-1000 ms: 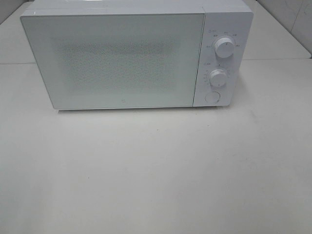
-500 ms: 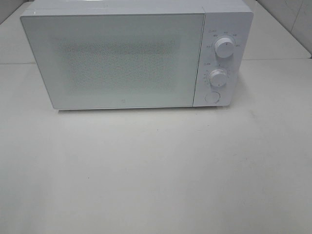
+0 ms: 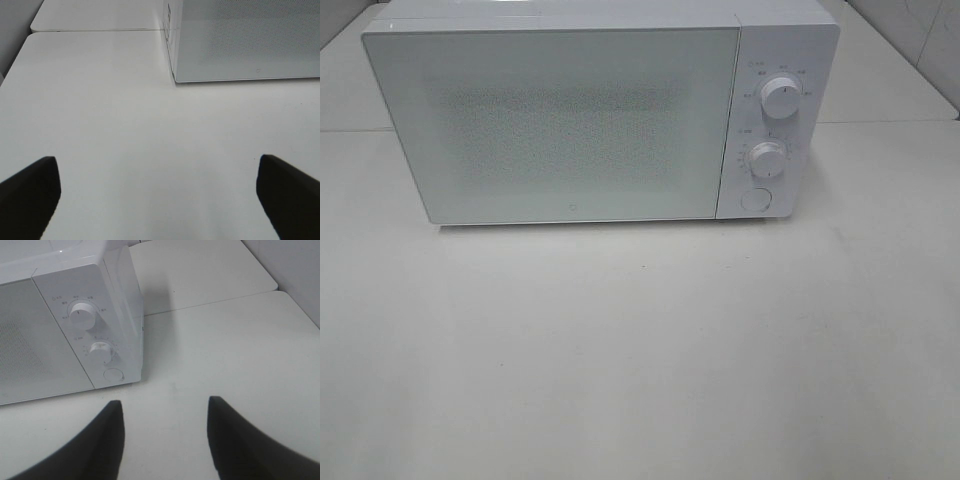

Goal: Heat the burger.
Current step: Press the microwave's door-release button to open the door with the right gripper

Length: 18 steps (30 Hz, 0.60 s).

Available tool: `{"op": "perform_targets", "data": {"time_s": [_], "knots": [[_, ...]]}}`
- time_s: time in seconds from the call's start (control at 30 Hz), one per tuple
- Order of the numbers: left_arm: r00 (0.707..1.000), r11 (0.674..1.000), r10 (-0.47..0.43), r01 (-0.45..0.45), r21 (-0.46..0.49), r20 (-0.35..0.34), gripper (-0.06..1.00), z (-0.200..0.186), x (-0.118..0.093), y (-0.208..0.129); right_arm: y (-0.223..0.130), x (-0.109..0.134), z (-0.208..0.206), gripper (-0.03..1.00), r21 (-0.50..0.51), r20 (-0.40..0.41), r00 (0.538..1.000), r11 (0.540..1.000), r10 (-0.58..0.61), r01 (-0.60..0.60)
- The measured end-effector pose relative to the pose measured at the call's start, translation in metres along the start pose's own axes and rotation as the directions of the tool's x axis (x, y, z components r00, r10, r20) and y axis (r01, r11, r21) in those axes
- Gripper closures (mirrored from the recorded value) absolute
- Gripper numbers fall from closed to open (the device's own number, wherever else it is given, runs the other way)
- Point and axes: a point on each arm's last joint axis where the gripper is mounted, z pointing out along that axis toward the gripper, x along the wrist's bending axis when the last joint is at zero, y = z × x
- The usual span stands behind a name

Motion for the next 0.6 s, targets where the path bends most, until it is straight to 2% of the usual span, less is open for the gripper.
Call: {"op": "perform_targets", "data": {"time_s": [0.37,0.6], "knots": [[1.000,1.000,0.000,0.000,0.000,0.000,-0.05,0.000,0.000,0.000,0.003,0.000,0.046,0.66,0.027,0.008,1.000,1.000,0.001,-0.002],[1.000,1.000,0.000,0.000,0.000,0.000,-0.05,0.000,0.000,0.000,0.003,-0.001,0.075,0.74,0.033,0.012,1.000,0.999,0.010,-0.010]]}}
